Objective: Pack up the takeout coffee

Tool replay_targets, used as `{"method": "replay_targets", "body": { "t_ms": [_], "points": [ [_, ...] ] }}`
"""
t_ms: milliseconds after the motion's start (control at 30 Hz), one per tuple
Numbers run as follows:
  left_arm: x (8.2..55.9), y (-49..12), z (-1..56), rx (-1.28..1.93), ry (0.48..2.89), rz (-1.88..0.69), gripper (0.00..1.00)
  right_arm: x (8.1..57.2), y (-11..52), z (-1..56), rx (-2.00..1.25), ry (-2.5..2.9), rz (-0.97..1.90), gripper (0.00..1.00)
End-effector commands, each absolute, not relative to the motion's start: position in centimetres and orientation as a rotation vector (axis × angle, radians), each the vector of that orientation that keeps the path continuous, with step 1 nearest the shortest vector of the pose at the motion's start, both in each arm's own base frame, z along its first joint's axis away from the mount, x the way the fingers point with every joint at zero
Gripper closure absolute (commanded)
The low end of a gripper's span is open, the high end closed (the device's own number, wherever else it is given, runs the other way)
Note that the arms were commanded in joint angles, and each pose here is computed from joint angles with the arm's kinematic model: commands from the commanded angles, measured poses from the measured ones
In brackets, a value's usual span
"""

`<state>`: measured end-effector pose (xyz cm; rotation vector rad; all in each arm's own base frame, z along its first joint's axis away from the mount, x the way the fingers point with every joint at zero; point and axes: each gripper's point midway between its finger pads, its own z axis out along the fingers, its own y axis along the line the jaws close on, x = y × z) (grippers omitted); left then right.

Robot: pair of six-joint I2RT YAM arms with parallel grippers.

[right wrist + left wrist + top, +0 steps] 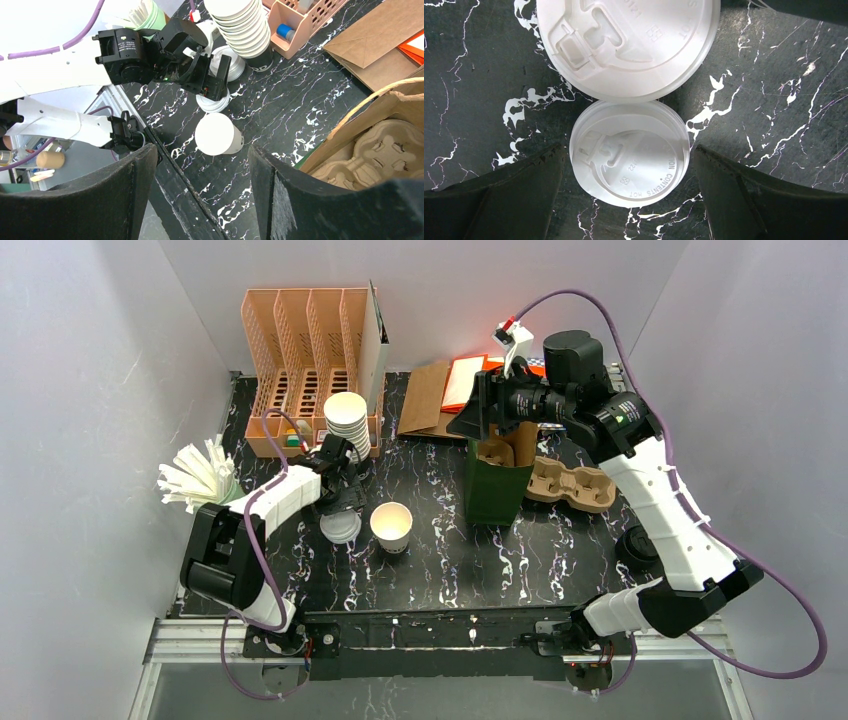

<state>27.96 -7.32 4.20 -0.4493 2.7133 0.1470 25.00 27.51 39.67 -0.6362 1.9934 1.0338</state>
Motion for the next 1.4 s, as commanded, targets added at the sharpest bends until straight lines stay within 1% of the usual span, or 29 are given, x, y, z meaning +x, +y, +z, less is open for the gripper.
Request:
{"method": "replay_targets", "body": {
  "t_ms": [0,333,400,467,567,800,933,1133,1233,1367],
  "points": [
    [27.8,-7.2,4.0,-0.45,2.733,0.138,0.03,24.9,27.8,41.8,-0.665,1.91,1.045,0.25],
    [27.0,-7.1,3.3,-0.456,2.748,0.137,0.13,24.9,27.8,41.7,-0.663,1.912,1.042,0.25],
    [27.0,-7.1,3.5,-0.453,2.742,0.133,0.17,24.9,27.8,41.7,-0.662,1.912,1.041,0.24],
    [27.1,-7.0,3.9,-0.441,2.733,0.132,0.23,24.9,27.7,41.7,-0.661,1.914,1.039,0.24],
    [27.2,-6.9,4.9,-0.427,2.729,0.137,0.28,24.9,27.8,41.6,-0.661,1.915,1.04,0.24],
    [27.2,-6.9,10.0,-0.402,2.679,0.098,0.3,24.9,27.8,41.5,-0.659,1.919,1.039,0.24],
    [26.8,-8.2,12.5,-0.423,2.661,-0.031,0.31,25.0,27.8,41.5,-0.657,1.919,1.036,0.25],
    [26.2,-13.0,16.6,-0.484,2.582,-0.462,0.35,25.2,27.8,40.8,-0.645,1.946,1.033,0.24],
    [26.0,-14.7,18.3,-0.473,2.54,-0.607,0.36,25.1,27.8,40.8,-0.641,1.949,1.04,0.24],
    [25.6,-15.6,19.5,-0.442,2.515,-0.659,0.36,25.2,27.8,40.0,-0.627,1.975,1.038,0.24]
  ]
}}
